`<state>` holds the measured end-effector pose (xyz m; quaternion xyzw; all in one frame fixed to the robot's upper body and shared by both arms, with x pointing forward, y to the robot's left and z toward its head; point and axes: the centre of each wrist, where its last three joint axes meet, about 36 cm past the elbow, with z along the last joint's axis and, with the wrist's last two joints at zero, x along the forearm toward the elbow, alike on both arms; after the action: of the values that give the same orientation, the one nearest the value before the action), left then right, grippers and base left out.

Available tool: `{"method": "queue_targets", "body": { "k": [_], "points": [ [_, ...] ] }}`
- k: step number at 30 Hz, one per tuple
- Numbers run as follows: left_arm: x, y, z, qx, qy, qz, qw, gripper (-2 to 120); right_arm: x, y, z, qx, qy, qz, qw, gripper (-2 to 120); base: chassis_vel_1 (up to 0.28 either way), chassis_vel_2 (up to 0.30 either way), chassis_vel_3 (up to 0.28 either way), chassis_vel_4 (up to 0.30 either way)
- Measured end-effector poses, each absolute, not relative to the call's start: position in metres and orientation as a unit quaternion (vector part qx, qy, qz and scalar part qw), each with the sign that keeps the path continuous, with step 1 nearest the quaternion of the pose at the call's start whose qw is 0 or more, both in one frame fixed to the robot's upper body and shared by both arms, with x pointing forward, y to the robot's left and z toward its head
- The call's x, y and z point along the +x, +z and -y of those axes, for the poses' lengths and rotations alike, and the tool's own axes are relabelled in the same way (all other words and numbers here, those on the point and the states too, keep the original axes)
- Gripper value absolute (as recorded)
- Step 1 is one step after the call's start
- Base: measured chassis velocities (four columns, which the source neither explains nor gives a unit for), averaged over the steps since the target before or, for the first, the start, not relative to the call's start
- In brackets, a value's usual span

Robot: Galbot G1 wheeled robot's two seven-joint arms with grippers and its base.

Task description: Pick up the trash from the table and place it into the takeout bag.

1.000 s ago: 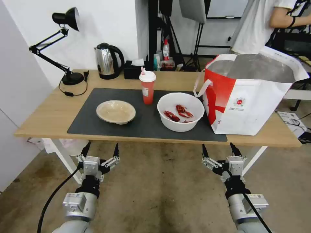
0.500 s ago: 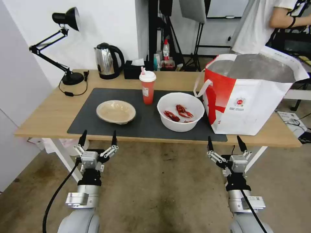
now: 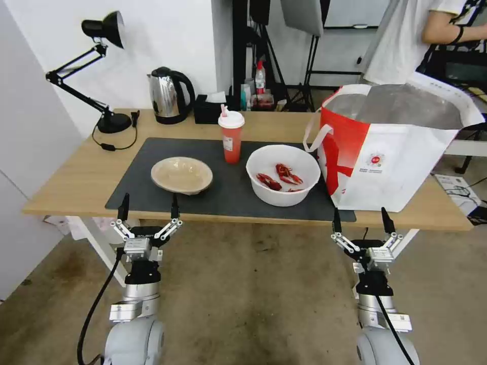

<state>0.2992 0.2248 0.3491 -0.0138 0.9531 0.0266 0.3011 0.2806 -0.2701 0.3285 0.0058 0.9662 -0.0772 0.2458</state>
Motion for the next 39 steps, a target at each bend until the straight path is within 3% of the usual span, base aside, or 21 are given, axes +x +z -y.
{"method": "queue_targets", "body": {
  "k": [30,39],
  "points": [
    [0.287,0.349,-0.228,0.03,0.023,-0.952,0.303,100,0.281,0.342,0.269,-0.027,-0.075,-0.963,0.256,100,0.0,0.0,0.0,0.0],
    [0.286,0.351,-0.226,0.047,0.022,-0.951,0.304,100,0.292,0.37,0.262,-0.073,-0.062,-0.96,0.264,100,0.0,0.0,0.0,0.0]
  ]
}}
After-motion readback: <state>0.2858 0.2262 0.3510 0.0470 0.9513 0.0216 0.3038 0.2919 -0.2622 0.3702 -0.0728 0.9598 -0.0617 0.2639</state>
